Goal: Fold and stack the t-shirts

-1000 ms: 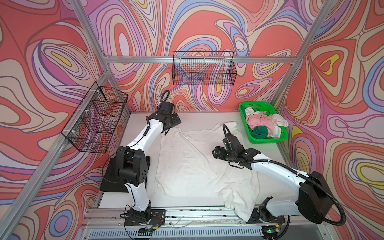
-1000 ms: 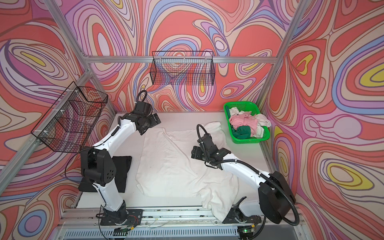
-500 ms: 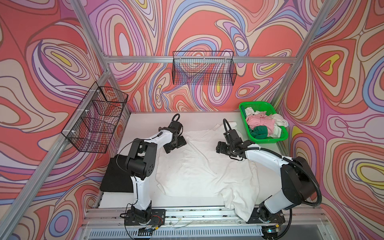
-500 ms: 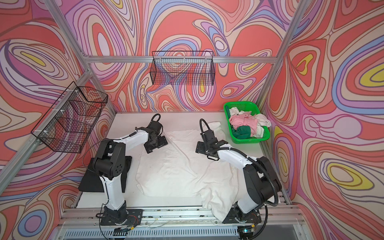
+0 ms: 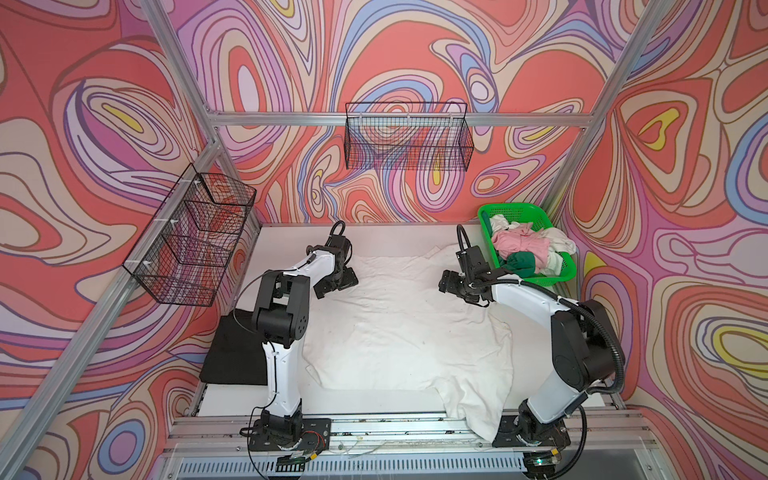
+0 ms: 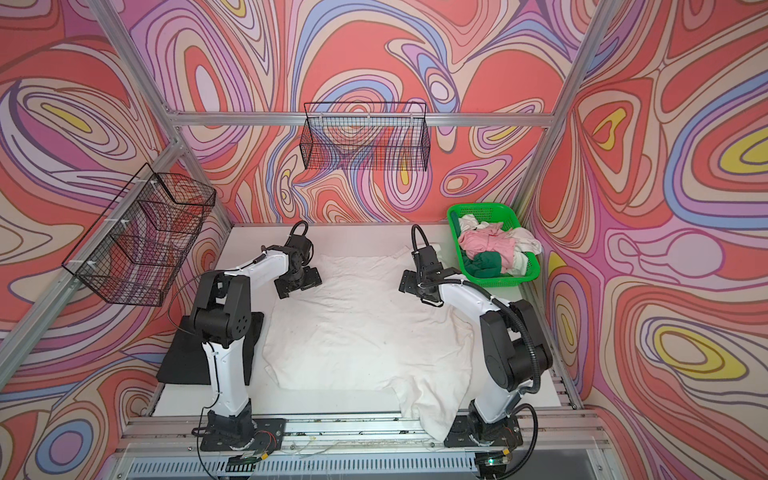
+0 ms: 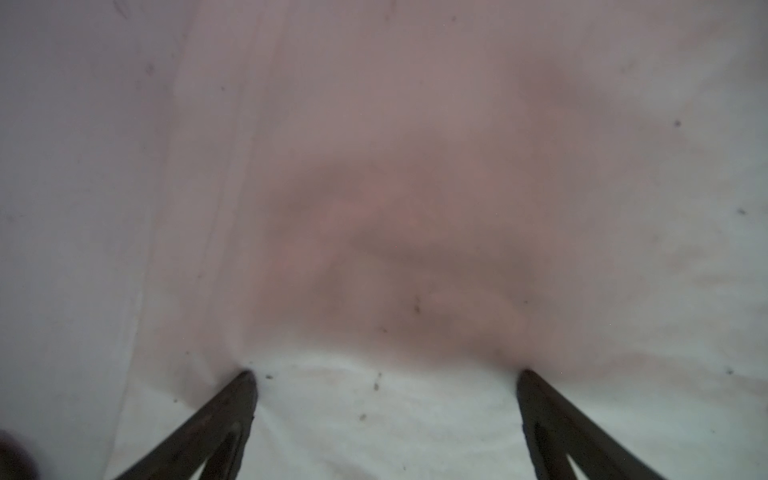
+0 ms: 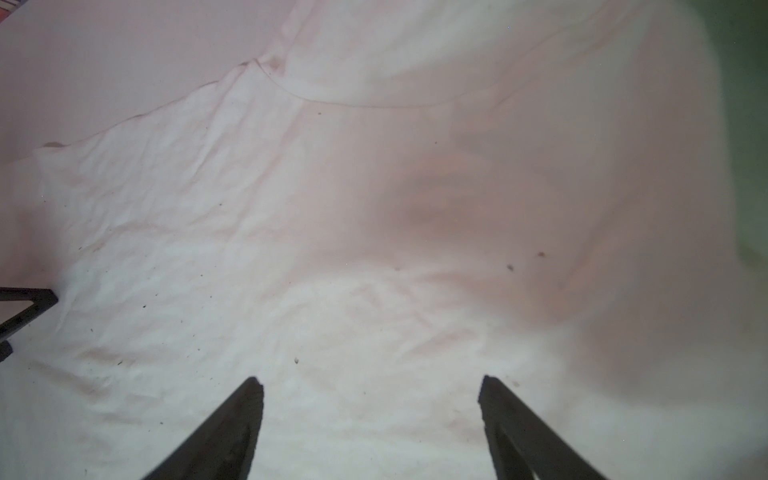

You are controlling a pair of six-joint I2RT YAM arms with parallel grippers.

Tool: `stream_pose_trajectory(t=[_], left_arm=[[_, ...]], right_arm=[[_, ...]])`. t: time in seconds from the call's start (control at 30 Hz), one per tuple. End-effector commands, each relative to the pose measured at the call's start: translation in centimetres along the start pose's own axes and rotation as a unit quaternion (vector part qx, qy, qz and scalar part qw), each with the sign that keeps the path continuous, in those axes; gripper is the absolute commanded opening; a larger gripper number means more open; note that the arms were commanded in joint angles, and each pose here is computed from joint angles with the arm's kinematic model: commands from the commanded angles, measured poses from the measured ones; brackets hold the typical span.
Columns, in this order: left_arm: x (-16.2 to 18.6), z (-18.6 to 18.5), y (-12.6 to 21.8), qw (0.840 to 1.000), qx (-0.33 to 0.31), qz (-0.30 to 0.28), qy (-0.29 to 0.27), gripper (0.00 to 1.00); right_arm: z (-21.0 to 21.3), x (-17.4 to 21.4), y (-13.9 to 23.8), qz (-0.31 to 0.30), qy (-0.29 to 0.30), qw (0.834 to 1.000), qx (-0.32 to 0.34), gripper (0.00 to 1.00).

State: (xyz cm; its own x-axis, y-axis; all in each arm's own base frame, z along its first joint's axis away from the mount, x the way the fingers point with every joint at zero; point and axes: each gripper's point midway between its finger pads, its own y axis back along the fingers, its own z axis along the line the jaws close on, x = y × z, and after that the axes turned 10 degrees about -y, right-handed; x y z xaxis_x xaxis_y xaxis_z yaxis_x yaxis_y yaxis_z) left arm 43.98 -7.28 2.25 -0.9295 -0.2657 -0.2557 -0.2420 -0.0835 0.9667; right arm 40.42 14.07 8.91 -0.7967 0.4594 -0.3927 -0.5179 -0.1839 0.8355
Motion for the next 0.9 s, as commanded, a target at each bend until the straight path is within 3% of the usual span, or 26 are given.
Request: stream_pose_trajectory(t=[0.0, 0.4, 0.67, 0.87], left_arm=[[1.0, 1.4, -1.2, 0.999, -0.017, 0.036, -0.011, 1.0], [0.6, 2.7, -0.4, 0.999, -0.019, 0.026, -0.002, 1.0], [-0.6, 4.1, 0.4, 0.999, -0.007, 0.018, 0.026, 1.0], [-1.9, 3.3, 2.7, 0.999, 0.036, -0.007, 0.036, 1.0]], right_arm=[[-0.6, -2.0, -0.2, -0.01, -0.006, 1.0, 0.01, 0.86], [-1.1, -0.1, -6.4, 0.054, -0.056, 0.997, 0.011, 0.81], [1.0, 3.1, -9.2, 0.071, -0.028, 0.996, 0.044, 0.81], [1.1, 4.9, -10.2, 0.093, -0.043, 0.994, 0.038, 0.81]])
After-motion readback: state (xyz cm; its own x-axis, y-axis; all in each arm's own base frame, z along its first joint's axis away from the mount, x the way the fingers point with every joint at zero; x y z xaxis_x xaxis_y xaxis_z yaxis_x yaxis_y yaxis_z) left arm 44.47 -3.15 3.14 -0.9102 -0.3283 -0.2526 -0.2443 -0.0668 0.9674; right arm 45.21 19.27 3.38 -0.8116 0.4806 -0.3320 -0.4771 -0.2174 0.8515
